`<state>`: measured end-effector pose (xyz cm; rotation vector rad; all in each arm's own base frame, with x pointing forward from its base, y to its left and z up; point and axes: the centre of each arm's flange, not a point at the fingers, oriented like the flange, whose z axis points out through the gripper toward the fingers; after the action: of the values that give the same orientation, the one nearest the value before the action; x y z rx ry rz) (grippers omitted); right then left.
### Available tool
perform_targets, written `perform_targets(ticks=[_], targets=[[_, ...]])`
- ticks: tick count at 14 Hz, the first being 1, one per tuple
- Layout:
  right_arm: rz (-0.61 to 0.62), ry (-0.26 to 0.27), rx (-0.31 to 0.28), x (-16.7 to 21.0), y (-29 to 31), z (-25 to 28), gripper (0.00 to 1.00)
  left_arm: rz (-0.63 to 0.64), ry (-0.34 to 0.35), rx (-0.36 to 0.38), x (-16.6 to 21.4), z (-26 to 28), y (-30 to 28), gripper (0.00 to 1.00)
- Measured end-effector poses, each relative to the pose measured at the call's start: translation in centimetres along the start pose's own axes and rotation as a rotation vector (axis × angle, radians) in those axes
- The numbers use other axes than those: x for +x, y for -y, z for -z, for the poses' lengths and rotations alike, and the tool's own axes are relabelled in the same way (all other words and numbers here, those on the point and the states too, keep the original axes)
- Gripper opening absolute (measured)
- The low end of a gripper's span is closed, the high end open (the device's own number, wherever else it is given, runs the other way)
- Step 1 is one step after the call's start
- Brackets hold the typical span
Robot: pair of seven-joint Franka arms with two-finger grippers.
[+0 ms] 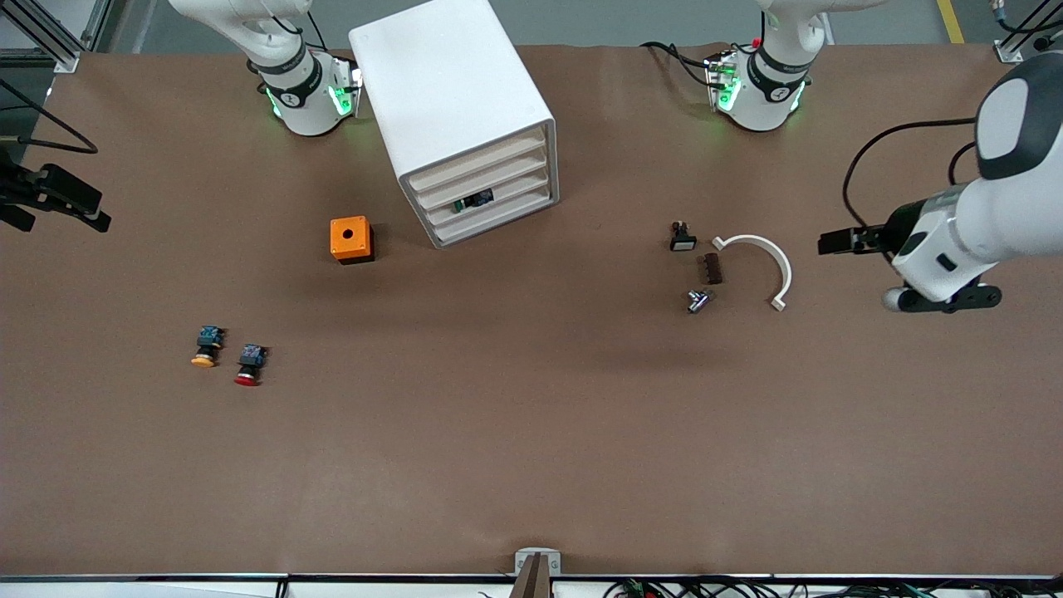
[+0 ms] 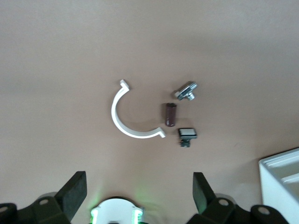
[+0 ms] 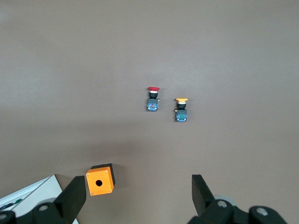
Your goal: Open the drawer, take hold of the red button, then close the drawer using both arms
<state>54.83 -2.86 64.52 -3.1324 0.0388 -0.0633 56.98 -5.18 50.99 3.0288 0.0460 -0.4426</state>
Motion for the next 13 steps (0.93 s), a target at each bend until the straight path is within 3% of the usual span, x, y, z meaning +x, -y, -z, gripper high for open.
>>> perform_targets(ticks=[4, 7, 13], targets=[[0.0, 0.0, 0.0, 0.0, 0.0, 0.0, 1.0, -0.018, -0.099, 0.017, -2.9, 0.8, 1.2, 1.0], [0.0, 0.0, 0.0, 0.0, 0.0, 0.0, 1.0, -0.029, -0.19, 0.044, -2.8, 1.9, 0.9, 1.0], [-0.002, 0.0, 0.0, 0.0, -0.1, 0.0, 1.0, 0.0, -0.339, 0.029, -2.7, 7.5, 2.6, 1.0]])
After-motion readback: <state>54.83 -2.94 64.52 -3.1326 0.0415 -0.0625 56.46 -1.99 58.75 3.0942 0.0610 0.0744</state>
